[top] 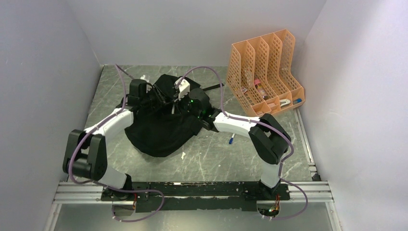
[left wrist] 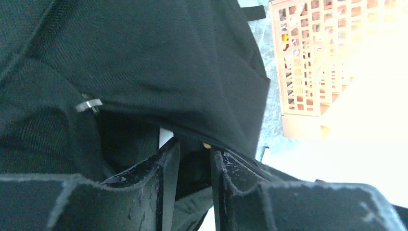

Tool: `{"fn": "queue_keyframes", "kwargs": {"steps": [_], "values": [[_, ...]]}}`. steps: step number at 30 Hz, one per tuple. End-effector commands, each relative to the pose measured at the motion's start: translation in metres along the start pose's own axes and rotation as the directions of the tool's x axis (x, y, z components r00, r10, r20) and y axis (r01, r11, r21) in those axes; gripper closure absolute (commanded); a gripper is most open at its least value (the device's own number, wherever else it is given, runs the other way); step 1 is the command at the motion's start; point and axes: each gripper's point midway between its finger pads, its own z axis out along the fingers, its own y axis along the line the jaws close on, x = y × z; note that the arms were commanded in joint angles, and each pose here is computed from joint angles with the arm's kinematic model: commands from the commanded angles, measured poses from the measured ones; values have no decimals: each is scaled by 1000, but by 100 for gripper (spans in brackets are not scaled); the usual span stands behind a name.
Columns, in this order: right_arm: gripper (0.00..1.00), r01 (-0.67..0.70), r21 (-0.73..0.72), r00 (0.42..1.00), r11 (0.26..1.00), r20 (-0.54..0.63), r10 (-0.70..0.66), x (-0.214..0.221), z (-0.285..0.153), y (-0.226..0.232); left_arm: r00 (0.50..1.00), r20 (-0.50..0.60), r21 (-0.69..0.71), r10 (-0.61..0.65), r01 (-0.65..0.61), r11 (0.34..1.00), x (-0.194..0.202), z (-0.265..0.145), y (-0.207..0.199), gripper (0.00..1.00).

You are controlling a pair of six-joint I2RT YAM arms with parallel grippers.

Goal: Pack the student bag
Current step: Place the stationery in the student bag, then pick up the stationery from the center of the board.

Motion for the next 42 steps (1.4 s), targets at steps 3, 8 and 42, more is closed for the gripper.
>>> {"fn": "queue_keyframes", "kwargs": {"steps": [3,8,42], "values": [[75,-56,-37,993,998,97,59,-51,-12,11,993,85,-24,84,-82,996,-11,-34,-2,71],[65,-112,-60,989,992,94,117,-58,-24,16,986,110,-93,125,-115,989,-10,-57,10,72],[40,-224,950,653,216,-18,757,152,-274,-99,931,258,-172,258,-219,960,-22,-111,20,65]]}}
